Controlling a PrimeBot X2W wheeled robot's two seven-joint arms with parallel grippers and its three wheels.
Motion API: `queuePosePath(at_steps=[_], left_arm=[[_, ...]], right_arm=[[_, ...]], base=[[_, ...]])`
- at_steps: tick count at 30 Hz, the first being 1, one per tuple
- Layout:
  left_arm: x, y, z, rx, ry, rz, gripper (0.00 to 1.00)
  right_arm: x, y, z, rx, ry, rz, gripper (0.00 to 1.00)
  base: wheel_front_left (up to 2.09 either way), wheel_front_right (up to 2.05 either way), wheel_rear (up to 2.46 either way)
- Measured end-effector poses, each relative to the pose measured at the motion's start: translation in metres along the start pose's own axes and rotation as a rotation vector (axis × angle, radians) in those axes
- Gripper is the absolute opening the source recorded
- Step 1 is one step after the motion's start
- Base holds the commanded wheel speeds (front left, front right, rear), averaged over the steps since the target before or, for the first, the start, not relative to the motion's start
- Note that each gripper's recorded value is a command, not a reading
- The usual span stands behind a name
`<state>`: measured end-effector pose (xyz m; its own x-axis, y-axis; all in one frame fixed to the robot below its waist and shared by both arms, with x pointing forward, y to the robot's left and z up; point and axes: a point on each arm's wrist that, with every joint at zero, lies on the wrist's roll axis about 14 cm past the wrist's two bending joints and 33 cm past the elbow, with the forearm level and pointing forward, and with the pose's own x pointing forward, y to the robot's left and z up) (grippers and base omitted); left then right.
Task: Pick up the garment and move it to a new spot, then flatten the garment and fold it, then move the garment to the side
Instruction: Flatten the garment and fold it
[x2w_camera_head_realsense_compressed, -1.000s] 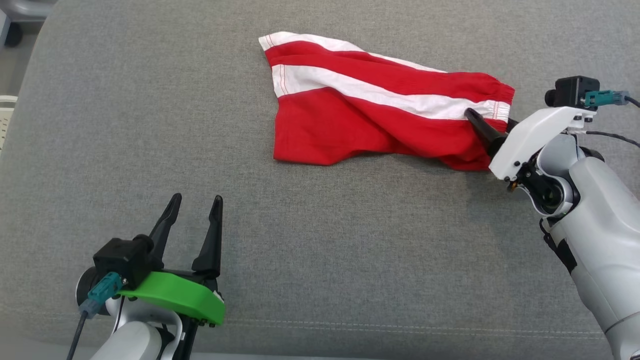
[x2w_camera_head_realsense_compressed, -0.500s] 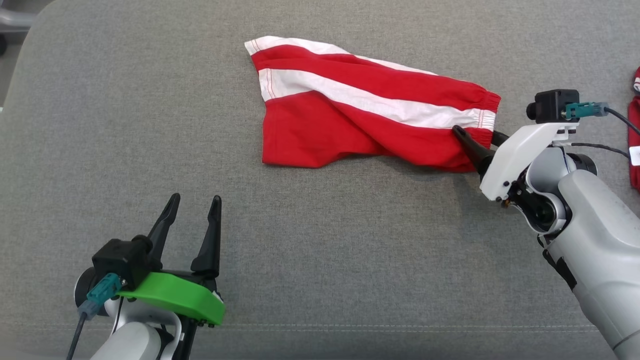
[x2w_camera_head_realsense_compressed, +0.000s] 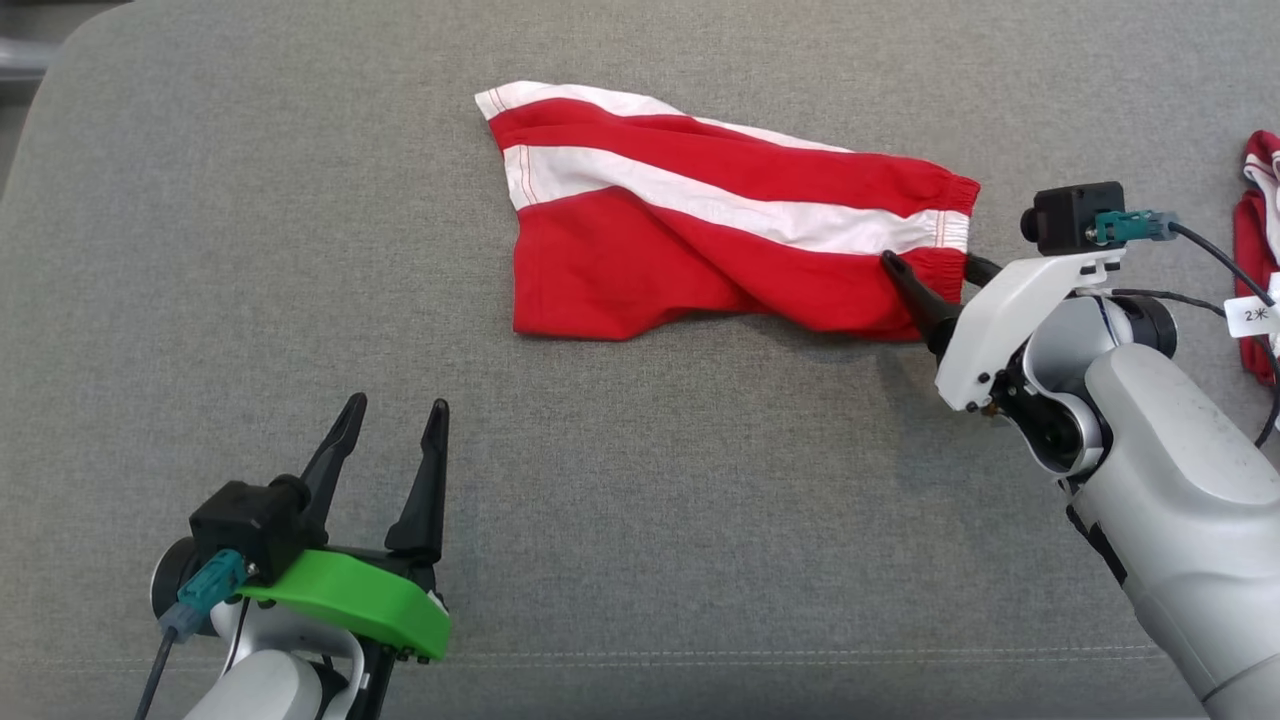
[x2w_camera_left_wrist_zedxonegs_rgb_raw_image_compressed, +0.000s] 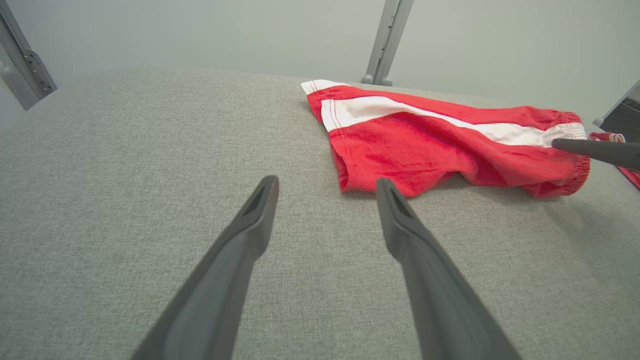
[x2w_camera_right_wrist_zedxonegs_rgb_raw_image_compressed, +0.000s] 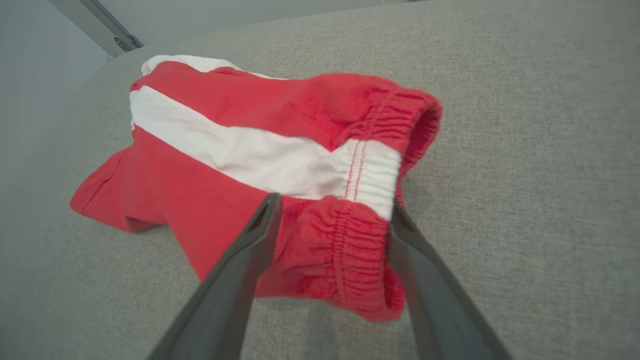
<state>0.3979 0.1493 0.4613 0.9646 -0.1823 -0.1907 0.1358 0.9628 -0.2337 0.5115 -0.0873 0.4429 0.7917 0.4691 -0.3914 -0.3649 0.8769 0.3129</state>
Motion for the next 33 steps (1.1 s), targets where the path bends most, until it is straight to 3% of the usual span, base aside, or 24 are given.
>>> queuePosePath(at_steps=[8,17,24,26,27,28,29,33], left_arm=[[-0.001,-0.003,-0.001,0.002,0.005,-0.011,1.0],[0.004,-0.005,-0.004,0.003,0.02,-0.022,1.0],[0.004,-0.003,-0.005,0.004,0.023,-0.017,1.0],[0.003,-0.002,-0.004,0.005,0.022,-0.013,1.0],[0.003,-0.002,-0.004,0.005,0.022,-0.011,1.0],[0.003,-0.001,-0.004,0.006,0.02,-0.01,1.0],[0.002,-0.001,-0.003,0.006,0.019,-0.008,1.0],[0.002,0.0,-0.003,0.005,0.016,-0.005,1.0]], right_arm=[[-0.004,-0.014,0.017,-0.08,-0.049,-0.061,1.0],[-0.007,-0.011,0.008,-0.049,-0.033,-0.062,1.0],[0.0,-0.005,0.013,-0.036,-0.04,-0.049,0.89],[0.002,-0.001,0.017,-0.041,-0.05,-0.039,0.81],[0.002,0.001,0.018,-0.042,-0.053,-0.035,0.67],[0.003,0.002,0.019,-0.044,-0.057,-0.031,0.67],[0.003,0.004,0.02,-0.046,-0.057,-0.027,0.51],[0.002,0.004,0.019,-0.052,-0.05,-0.025,0.27]], base=[[0.0,0.0,0.0],[0.0,0.0,0.0],[0.0,0.0,0.0],[0.0,0.0,0.0],[0.0,0.0,0.0],[0.0,0.0,0.0],[0.0,0.0,0.0],[0.0,0.0,0.0]])
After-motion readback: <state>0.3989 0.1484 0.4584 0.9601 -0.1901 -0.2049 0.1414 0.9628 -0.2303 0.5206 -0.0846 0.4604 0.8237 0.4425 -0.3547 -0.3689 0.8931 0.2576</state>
